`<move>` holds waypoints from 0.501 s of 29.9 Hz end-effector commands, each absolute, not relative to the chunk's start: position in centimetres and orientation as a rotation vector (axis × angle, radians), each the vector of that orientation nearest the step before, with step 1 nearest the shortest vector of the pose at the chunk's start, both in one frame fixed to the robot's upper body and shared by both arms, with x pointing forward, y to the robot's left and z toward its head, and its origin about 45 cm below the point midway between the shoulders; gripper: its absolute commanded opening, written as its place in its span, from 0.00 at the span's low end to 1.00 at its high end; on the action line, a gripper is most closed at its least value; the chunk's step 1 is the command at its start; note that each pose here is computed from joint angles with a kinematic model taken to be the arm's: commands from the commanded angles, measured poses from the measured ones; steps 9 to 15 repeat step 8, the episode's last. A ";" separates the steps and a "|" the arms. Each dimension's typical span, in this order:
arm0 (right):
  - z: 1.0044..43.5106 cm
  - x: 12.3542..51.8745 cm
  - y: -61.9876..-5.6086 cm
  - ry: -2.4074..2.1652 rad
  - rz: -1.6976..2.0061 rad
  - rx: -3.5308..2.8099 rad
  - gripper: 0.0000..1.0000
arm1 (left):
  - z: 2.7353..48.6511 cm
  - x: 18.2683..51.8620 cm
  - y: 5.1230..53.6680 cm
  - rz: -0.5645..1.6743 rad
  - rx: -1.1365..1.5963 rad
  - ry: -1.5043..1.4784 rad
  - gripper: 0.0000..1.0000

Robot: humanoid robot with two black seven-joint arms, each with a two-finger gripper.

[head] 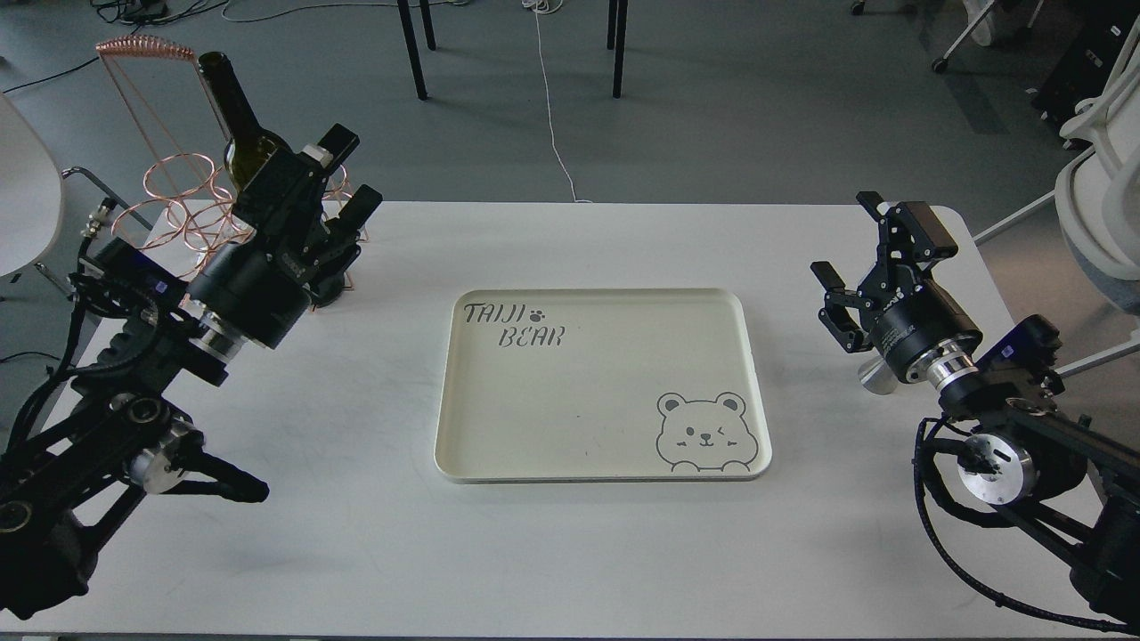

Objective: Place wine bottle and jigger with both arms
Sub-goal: 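Open the left gripper and withdraw it from the bottle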

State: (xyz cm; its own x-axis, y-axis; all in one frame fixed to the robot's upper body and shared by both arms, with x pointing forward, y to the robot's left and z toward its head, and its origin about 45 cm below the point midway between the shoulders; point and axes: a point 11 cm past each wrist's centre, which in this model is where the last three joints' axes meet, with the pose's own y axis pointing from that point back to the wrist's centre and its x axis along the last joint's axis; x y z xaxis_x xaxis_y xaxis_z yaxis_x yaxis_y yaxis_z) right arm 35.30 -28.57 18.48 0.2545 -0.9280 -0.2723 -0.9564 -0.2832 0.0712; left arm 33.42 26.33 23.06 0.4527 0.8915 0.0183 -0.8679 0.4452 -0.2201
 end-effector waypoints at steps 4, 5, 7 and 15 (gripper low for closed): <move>16.4 33.9 -27.2 1.798 0.497 -2.392 0.98 | 18.1 32.1 27.1 1.221 -0.212 0.078 0.98; 16.3 33.8 -27.3 1.802 0.500 -2.390 0.98 | 17.6 32.0 27.2 1.221 -0.208 0.093 0.98; 16.3 33.8 -27.3 1.801 0.500 -2.392 0.98 | 17.1 31.9 27.6 1.229 -0.215 0.118 0.98; 16.3 33.8 -27.3 1.803 0.500 -2.391 0.98 | 17.2 32.0 27.8 1.233 -0.222 0.126 0.98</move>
